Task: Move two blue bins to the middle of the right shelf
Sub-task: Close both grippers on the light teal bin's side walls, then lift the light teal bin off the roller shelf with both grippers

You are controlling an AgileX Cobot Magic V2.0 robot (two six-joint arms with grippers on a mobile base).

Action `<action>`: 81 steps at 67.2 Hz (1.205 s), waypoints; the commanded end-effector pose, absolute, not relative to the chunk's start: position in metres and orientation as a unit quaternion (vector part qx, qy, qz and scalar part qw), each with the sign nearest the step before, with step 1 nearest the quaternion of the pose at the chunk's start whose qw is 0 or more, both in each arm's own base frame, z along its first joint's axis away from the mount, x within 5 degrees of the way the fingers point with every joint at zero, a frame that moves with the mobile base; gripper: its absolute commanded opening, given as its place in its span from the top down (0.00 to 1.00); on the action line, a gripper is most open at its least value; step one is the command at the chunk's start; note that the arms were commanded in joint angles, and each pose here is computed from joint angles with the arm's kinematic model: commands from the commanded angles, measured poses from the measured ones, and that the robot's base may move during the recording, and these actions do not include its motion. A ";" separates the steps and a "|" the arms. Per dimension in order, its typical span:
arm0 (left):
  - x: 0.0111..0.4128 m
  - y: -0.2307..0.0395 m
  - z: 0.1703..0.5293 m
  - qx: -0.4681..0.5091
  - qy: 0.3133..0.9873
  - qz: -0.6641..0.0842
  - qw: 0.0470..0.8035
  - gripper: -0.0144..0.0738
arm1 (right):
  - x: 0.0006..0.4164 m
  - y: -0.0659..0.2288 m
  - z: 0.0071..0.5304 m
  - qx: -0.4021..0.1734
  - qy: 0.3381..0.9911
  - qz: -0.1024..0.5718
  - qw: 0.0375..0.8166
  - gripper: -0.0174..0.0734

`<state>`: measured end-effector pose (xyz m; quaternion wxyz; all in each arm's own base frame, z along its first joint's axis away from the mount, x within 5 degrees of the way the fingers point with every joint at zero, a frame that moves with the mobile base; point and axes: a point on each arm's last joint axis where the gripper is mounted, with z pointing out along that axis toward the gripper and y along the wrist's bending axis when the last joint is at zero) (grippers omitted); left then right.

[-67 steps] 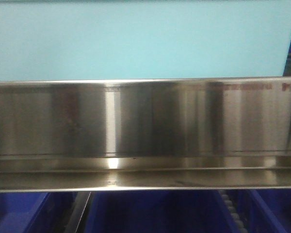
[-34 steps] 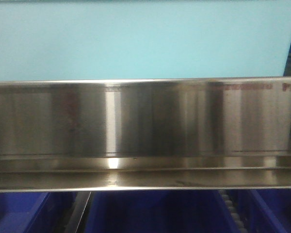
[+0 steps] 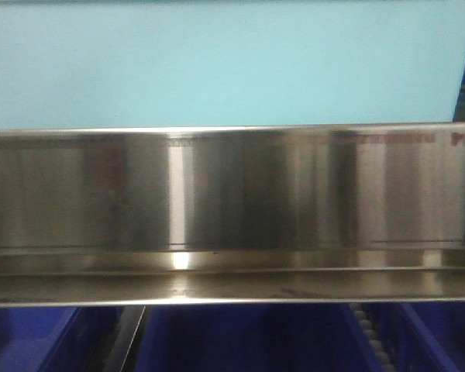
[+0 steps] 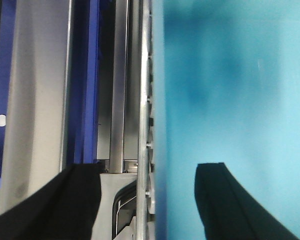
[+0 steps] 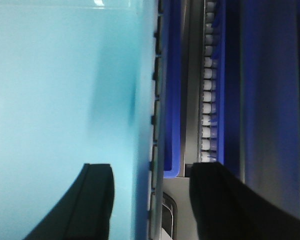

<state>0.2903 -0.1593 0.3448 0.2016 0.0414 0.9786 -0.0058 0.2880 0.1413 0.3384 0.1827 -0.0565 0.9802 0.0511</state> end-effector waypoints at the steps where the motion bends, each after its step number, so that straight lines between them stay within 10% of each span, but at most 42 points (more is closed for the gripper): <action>1: 0.289 -0.161 0.344 0.040 0.979 -0.008 0.201 0.46 | 0.289 0.142 0.338 -0.057 0.979 0.051 0.188 0.53; 14: 0.289 -0.161 0.344 0.040 0.979 -0.008 0.201 0.58 | 0.289 0.142 0.338 -0.057 0.979 0.051 0.188 0.57; 30: 0.289 -0.161 0.344 0.040 0.978 -0.010 0.203 0.96 | 0.290 0.142 0.338 -0.058 0.979 0.051 0.191 0.96; 81: 0.273 -0.178 0.412 0.050 0.937 0.002 0.345 0.96 | 0.274 0.134 0.404 -0.060 0.947 0.019 0.314 0.99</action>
